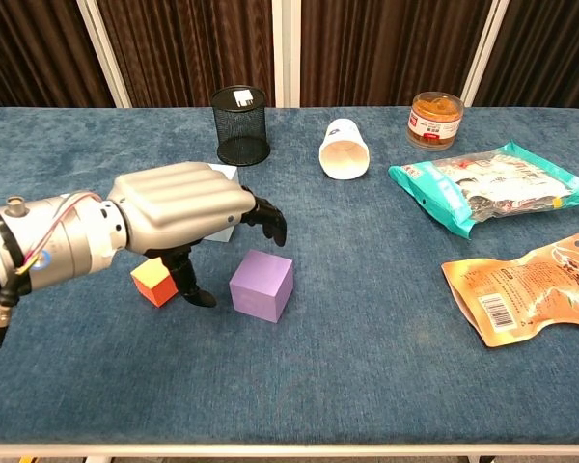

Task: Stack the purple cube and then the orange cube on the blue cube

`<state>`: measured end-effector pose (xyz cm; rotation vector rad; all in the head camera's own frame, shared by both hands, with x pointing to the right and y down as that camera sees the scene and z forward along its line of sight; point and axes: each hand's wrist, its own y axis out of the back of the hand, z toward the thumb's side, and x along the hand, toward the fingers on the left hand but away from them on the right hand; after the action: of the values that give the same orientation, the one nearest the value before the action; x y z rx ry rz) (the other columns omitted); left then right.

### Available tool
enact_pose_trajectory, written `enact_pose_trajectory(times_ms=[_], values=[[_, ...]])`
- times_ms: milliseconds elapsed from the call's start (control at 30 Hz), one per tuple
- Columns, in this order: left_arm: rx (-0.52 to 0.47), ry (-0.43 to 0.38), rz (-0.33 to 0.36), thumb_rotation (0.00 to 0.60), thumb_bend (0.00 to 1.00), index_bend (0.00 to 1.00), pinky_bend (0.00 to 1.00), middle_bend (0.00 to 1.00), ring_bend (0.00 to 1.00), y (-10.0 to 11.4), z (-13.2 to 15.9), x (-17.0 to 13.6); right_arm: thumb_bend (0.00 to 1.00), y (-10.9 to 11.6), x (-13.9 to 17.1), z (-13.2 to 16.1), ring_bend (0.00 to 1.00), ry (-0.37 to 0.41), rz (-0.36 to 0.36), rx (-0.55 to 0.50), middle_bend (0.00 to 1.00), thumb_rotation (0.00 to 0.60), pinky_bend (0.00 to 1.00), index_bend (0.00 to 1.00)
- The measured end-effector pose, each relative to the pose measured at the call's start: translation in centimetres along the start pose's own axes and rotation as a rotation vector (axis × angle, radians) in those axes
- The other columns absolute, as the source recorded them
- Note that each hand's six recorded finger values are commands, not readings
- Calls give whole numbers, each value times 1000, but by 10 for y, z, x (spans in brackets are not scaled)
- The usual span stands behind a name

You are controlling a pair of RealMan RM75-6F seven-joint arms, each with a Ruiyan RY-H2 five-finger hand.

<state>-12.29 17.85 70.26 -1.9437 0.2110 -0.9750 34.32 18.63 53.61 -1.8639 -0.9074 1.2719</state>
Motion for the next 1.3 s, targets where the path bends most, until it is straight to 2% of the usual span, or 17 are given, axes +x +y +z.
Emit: enact_pose_trajectory(times_ms=[733,933,1300], values=[[-4,-12,-50,600,158,375,380,388,296,-7,9,20,294,2,-3,-4,0,-12,1,-11,76,600,0,0],[2,-10,-51,600,159,419,380,388,295,-6,8,23,295,2,-3,-4,0,-13,0,-12,76,600,0,0],[1,-5,-44,600,243,484,380,399,296,-3,7,26,295,1,-3,-4,0,-12,2,-12,77,600,0,0]])
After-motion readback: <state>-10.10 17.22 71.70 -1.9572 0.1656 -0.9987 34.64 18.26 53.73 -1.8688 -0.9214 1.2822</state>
